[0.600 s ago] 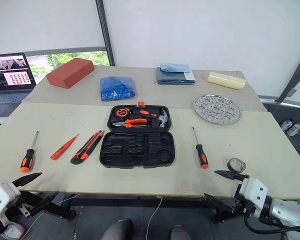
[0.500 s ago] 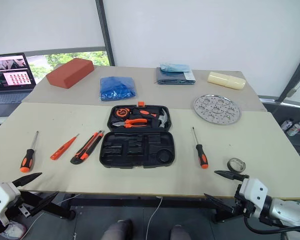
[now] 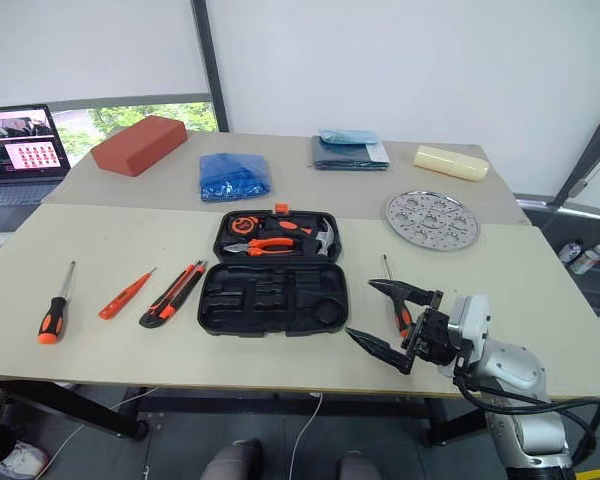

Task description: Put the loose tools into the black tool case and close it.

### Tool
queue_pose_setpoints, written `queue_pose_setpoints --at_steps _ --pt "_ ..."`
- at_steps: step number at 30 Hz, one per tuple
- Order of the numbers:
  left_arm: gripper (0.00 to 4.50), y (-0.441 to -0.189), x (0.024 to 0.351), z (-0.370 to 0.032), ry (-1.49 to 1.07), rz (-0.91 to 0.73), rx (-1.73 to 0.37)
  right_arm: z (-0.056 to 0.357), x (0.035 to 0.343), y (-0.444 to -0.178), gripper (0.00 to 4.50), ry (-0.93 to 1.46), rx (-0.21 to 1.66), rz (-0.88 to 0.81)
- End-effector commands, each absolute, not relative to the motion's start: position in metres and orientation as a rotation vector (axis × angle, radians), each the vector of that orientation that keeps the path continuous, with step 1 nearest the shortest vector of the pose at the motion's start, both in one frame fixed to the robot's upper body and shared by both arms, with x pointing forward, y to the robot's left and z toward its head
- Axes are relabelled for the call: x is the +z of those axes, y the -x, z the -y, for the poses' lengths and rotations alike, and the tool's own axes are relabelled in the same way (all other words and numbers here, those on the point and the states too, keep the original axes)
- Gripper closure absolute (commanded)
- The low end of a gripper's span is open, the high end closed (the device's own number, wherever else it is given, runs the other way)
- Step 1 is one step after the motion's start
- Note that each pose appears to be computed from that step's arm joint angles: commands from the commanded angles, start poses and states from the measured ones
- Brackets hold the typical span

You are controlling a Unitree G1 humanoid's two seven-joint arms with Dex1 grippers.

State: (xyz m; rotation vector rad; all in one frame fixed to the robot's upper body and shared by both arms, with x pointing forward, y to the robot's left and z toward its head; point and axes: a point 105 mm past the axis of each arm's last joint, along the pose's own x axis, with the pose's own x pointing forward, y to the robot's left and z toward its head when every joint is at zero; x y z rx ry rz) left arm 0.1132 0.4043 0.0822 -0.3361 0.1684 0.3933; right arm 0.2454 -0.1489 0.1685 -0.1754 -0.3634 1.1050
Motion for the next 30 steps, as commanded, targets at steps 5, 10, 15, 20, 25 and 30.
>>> queue_pose_setpoints --at_steps 5,10,15,20,25,30 --pt "0.0 -0.175 0.139 -0.407 0.289 -0.248 0.268 0.128 0.195 -0.242 0.05 0.207 1.198 0.449" --pt "0.0 -0.212 0.141 -0.405 0.289 -0.395 0.247 0.122 0.201 -0.248 0.05 0.206 1.238 0.454" --pt "0.0 -0.243 0.12 -0.412 0.283 -0.523 0.273 0.123 0.196 -0.253 0.05 0.217 1.266 0.433" --pt "1.93 -0.259 0.114 -0.406 0.278 -0.526 0.232 0.124 0.196 -0.253 0.0 0.217 1.269 0.424" --pt "3.6 -0.264 0.133 -0.414 0.202 -0.384 0.183 0.125 0.195 -0.252 0.0 0.216 1.248 0.405" --pt "3.61 -0.28 0.199 -0.38 -0.176 -0.042 -0.183 0.135 0.198 -0.257 0.0 0.243 1.176 0.398"
